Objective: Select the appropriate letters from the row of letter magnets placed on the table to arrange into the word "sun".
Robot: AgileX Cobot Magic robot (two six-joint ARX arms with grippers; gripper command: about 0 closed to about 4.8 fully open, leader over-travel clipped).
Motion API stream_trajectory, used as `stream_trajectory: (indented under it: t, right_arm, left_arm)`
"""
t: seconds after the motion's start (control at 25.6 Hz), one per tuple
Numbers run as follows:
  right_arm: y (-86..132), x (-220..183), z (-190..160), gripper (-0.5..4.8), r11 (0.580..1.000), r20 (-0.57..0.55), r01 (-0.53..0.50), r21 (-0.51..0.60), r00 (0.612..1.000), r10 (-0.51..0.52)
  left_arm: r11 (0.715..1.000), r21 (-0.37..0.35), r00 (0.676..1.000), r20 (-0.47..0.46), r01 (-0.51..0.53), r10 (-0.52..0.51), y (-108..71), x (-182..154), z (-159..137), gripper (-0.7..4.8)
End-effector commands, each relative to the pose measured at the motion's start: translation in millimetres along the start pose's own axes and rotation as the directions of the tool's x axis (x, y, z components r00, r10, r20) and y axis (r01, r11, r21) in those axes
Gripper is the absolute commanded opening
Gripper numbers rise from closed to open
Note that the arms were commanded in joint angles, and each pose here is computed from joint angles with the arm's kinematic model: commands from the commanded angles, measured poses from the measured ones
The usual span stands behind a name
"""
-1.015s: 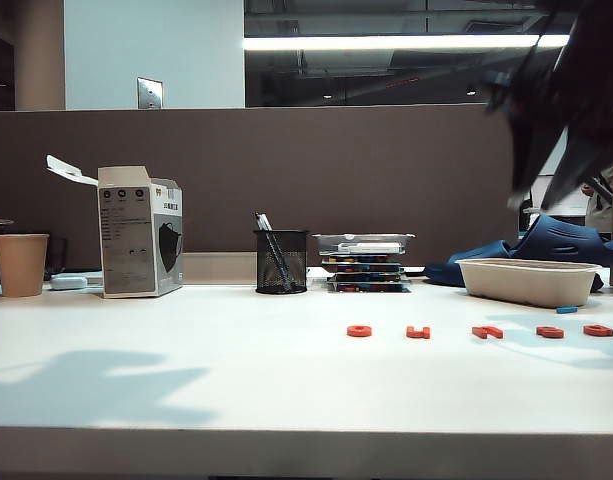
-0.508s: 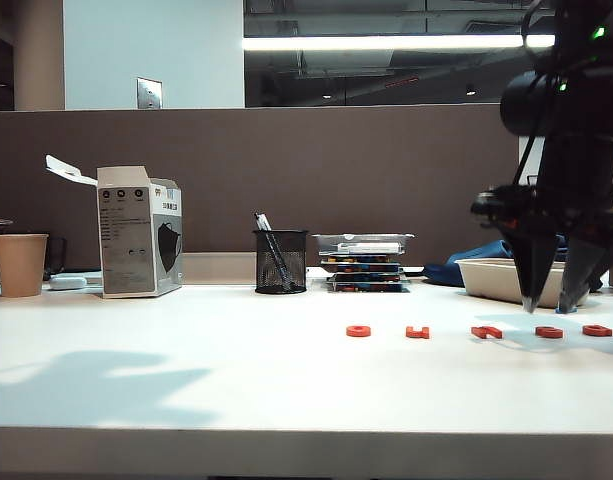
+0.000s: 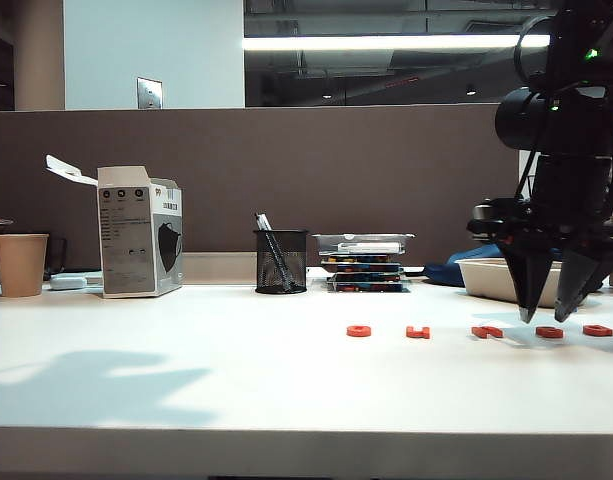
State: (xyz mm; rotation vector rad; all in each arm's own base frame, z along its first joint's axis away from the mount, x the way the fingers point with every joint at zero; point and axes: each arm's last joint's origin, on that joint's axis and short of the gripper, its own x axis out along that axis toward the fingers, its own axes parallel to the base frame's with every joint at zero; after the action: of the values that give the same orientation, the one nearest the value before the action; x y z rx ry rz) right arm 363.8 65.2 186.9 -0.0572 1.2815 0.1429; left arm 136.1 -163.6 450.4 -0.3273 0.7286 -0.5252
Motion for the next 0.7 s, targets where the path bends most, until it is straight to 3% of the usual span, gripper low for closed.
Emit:
stream_trajectory:
  t: [0.04,0.35,0.51,0.7]
  right_arm:
    - [0,2,1,1.80,1.000,0.000,0.007,-0.002,1.000,-0.007]
    - [-1,12,-4,1.79,1.000,-0.075,0.012,-0.001,0.997,-0.012]
    - [-1,12,-5,1.46,1.000,-0.079,0.011,-0.001,0.997,-0.011]
    - [-1,12,-5,1.44,1.000,-0.080,0.011,-0.001,0.997,-0.011]
  left_arm:
    - [1.000,0.002,1.000,0.012,0.006,-0.006,-0.4,-1,1,-0.05]
    - [1.000,0.003,1.000,0.010,0.004,-0.004,-0.2,-1,1,-0.05]
    - [1.000,0.003,1.000,0.010,0.004,-0.004,-0.2,-1,1,-0.05]
    - [1.000,0.003,1.000,0.010,0.004,-0.004,-0.2,-1,1,-0.05]
